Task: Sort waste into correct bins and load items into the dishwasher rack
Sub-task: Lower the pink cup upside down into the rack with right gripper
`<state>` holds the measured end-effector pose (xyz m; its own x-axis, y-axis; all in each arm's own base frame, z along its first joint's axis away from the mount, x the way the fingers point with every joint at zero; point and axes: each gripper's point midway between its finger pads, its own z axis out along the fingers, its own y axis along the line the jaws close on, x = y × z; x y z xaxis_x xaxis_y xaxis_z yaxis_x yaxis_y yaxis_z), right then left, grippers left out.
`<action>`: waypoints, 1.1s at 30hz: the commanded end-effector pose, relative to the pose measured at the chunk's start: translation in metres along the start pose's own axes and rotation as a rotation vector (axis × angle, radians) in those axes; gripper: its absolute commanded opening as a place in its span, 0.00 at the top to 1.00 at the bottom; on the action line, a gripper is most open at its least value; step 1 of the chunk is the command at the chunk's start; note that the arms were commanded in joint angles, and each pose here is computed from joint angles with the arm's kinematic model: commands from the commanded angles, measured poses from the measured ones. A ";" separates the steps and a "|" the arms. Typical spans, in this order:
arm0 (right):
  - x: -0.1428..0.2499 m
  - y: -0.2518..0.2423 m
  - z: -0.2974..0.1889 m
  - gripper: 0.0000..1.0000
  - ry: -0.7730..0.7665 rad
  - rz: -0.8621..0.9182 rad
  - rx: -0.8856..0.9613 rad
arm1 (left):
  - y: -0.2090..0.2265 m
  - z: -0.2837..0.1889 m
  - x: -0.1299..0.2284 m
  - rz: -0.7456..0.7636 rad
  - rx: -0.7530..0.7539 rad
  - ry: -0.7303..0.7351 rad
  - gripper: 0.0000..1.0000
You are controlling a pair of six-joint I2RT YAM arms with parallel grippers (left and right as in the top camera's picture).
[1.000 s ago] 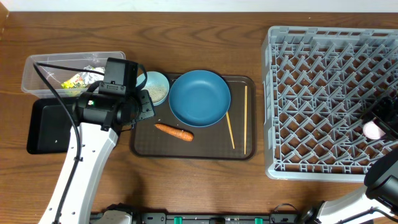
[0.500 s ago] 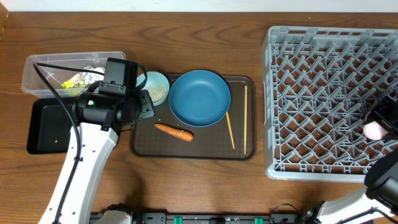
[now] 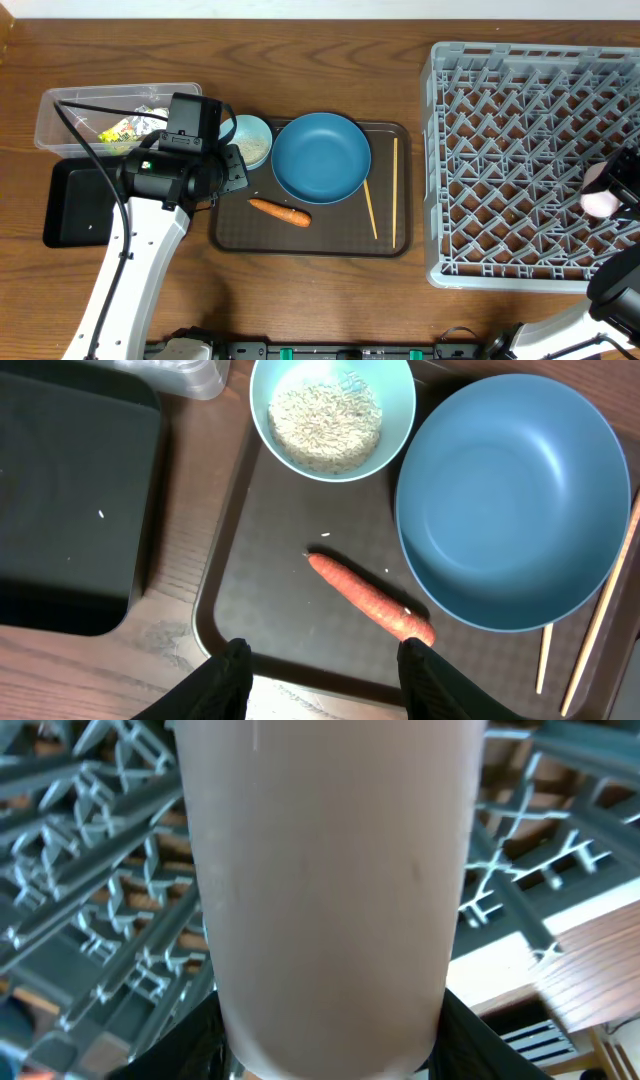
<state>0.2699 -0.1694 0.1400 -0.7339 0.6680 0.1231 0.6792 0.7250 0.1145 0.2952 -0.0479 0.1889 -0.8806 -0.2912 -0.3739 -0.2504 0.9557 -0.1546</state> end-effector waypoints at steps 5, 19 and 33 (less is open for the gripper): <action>0.007 0.035 -0.010 0.64 0.005 -0.105 -0.174 | 0.003 -0.001 -0.002 0.010 -0.011 -0.008 0.50; 0.021 0.035 -0.024 0.62 -0.009 -0.122 -0.174 | 0.003 -0.001 -0.002 0.010 -0.011 -0.007 0.50; 0.028 0.014 -0.023 0.62 0.025 -0.081 -0.076 | 0.003 -0.001 -0.002 0.010 -0.011 -0.007 0.50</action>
<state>0.2616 -0.1389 0.1595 -0.7864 0.5955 0.1641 0.6177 0.7560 0.2165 0.2952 -0.0479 0.1889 -0.8807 -0.2912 -0.3736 -0.2504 0.9557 -0.1544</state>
